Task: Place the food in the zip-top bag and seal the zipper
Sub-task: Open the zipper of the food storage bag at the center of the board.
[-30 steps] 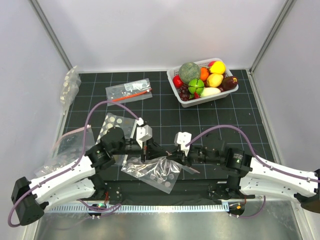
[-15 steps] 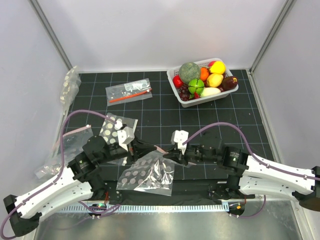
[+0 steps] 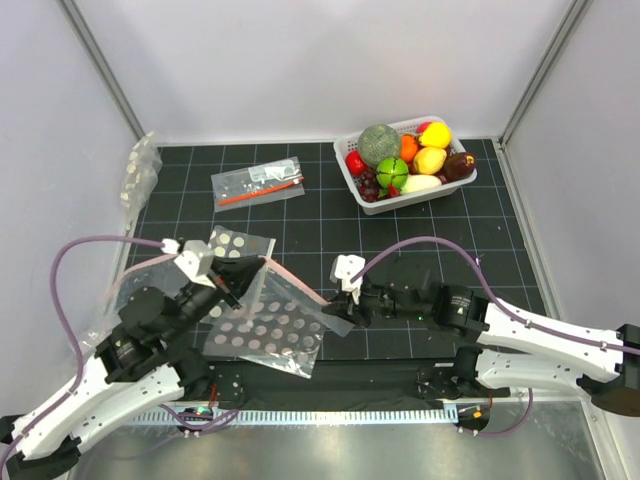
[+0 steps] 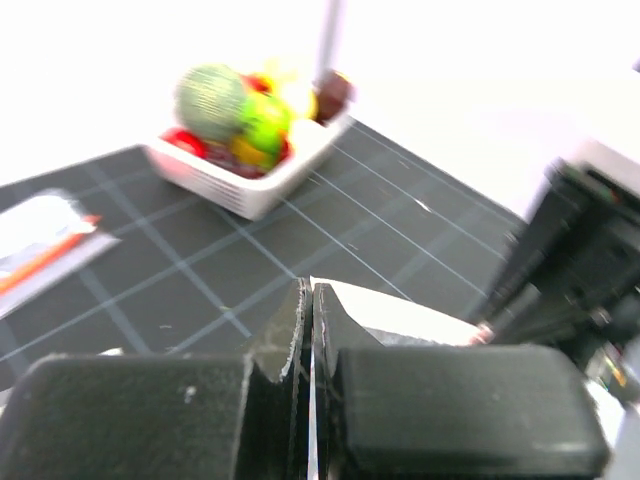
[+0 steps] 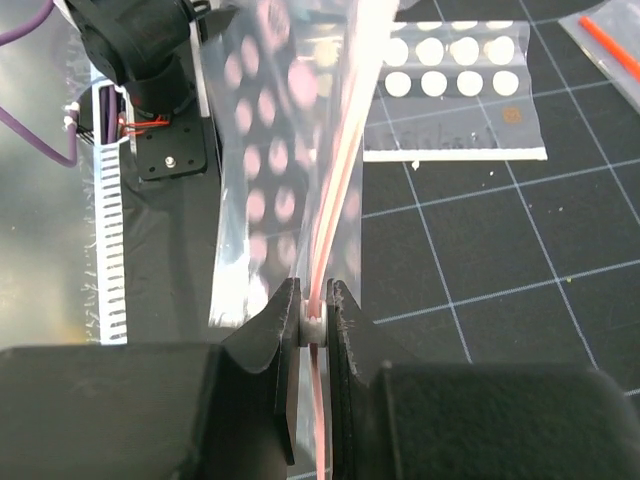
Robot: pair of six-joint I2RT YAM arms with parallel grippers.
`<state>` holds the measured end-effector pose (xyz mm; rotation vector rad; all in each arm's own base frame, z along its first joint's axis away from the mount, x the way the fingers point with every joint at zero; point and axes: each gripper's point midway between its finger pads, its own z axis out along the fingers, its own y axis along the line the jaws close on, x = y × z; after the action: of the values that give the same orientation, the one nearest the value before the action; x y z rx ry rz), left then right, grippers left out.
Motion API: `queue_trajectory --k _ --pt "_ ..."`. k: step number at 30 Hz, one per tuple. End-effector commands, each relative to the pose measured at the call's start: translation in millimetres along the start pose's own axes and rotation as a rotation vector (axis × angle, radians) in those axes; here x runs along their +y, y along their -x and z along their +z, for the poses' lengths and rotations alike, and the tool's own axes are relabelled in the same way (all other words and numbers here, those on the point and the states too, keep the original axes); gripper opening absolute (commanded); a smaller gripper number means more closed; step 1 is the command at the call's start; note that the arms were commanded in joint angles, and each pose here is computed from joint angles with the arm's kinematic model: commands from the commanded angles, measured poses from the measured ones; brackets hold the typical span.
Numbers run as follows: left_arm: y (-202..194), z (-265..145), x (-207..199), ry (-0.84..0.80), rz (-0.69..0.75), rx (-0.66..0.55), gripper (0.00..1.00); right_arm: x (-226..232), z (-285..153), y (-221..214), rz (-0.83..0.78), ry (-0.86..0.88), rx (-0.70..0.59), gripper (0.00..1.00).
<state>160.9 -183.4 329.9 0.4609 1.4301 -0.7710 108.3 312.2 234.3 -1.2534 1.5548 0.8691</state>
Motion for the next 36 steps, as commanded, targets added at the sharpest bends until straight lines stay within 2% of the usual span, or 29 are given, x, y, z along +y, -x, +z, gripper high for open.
queue_trajectory --k 1,4,9,12,14,15,16,18,20,26,30,35,36 --pt "57.6 -31.7 51.5 0.283 -0.01 -0.225 0.0 3.9 -5.0 -29.9 0.043 0.006 0.143 0.01" --pt "61.2 -46.6 62.4 0.333 -0.015 -0.281 0.0 -1.2 -2.4 -38.7 0.061 -0.025 0.193 0.01" --pt "60.9 -54.8 74.2 0.395 -0.011 -0.305 0.0 -9.4 -5.7 -44.7 0.093 -0.084 0.242 0.01" --pt "55.3 -42.0 61.0 0.315 0.014 -0.307 0.0 -2.8 -5.0 -43.6 0.099 -0.049 0.232 0.01" --pt "46.6 -24.8 40.9 0.198 0.059 -0.279 0.0 1.0 -4.7 -38.8 0.09 -0.023 0.212 0.11" --pt "42.1 -15.8 25.0 0.108 0.085 -0.268 0.0 4.4 -4.9 -32.9 0.089 -0.002 0.188 0.29" --pt "39.8 -10.8 16.9 0.063 0.098 -0.26 0.0 4.7 -5.2 -30.5 0.086 0.0 0.176 0.39" --pt "28.7 5.1 -3.0 -0.048 0.131 -0.239 0.0 4.3 -4.8 -22.5 0.078 -0.001 0.126 0.53" --pt "18.1 10.9 -32.4 -0.218 0.167 -0.227 0.0 6.2 -8.3 -19.2 0.07 0.008 0.084 0.55" --pt "-15.8 18.6 -72.1 -0.474 0.247 -0.165 0.0 1.3 -25.7 4.8 0.05 -0.036 -0.093 0.61" --pt "-23.1 18.7 -77.0 -0.51 0.25 -0.155 0.0 -6.9 -39.0 14.6 0.055 -0.096 -0.181 0.62" --pt "-27.5 18.3 -79.1 -0.526 0.25 -0.137 0.0 -16.7 -45.3 12.4 0.065 -0.158 -0.201 0.58" --pt "-27.7 17.9 -79.8 -0.531 0.249 -0.136 0.0 -28.1 -47.9 12.5 0.073 -0.224 -0.206 0.56"
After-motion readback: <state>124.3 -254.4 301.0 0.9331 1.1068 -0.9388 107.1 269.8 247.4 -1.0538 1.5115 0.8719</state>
